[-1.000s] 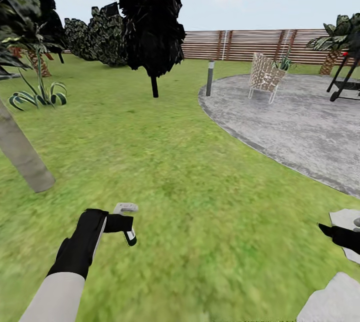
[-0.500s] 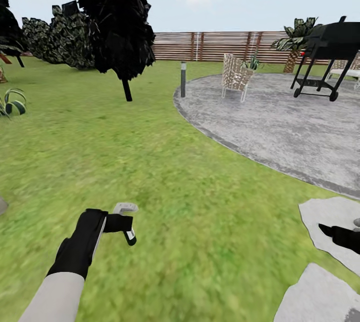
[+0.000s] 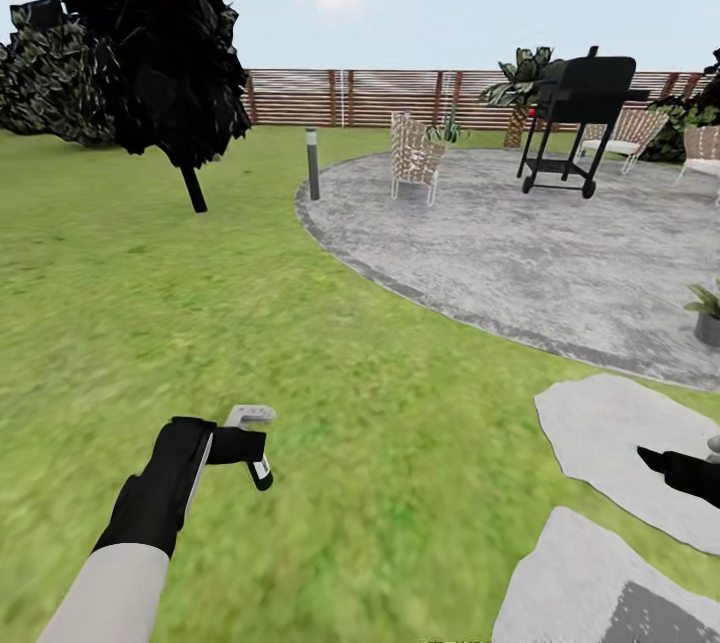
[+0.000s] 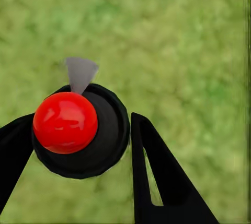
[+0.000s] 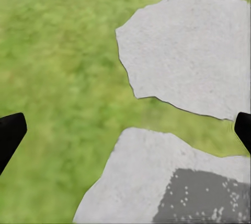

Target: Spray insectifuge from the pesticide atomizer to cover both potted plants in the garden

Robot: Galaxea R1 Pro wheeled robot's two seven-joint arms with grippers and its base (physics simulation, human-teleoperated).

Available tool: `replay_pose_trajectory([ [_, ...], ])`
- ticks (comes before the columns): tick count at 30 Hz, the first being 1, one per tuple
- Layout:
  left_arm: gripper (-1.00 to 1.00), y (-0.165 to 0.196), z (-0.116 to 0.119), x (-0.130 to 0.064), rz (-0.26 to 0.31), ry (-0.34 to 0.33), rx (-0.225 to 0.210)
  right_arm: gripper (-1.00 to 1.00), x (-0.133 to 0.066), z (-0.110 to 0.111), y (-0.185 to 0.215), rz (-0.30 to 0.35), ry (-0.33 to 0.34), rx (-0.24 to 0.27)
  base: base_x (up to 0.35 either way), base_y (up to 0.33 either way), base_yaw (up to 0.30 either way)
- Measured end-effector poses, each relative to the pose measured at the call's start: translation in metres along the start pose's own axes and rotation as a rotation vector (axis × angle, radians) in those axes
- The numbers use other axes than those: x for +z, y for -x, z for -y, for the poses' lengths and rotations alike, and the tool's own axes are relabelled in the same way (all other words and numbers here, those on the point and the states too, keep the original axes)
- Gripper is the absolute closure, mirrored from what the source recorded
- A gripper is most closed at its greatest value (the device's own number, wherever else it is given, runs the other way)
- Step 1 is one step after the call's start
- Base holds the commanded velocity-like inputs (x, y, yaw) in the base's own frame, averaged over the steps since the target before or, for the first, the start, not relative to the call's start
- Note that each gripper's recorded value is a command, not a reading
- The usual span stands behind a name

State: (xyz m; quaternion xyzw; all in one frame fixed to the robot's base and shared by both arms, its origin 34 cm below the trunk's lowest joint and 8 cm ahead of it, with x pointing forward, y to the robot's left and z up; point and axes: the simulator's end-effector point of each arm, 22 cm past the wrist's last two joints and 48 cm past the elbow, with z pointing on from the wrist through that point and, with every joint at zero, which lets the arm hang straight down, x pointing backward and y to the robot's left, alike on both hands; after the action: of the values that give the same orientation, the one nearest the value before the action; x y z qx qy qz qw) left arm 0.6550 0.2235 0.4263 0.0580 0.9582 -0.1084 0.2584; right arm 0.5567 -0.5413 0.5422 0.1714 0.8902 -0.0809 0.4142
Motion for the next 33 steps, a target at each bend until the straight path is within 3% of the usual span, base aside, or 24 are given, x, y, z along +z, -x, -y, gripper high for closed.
replay_pose_trajectory([
  [22, 1.00, 0.0048, 0.0009, -0.0063, 0.011, 0.001, 0.000, -1.00, -0.0046, 0.0004, 0.0052, 0.014, 0.003, 0.004, 0.000, -0.001, -0.288],
  [33, 1.00, 0.0077, 0.0014, -0.0099, 0.019, 0.002, 0.002, -1.00, -0.0070, 0.0004, 0.0089, 0.027, 0.002, 0.002, 0.000, 0.000, -0.204],
])
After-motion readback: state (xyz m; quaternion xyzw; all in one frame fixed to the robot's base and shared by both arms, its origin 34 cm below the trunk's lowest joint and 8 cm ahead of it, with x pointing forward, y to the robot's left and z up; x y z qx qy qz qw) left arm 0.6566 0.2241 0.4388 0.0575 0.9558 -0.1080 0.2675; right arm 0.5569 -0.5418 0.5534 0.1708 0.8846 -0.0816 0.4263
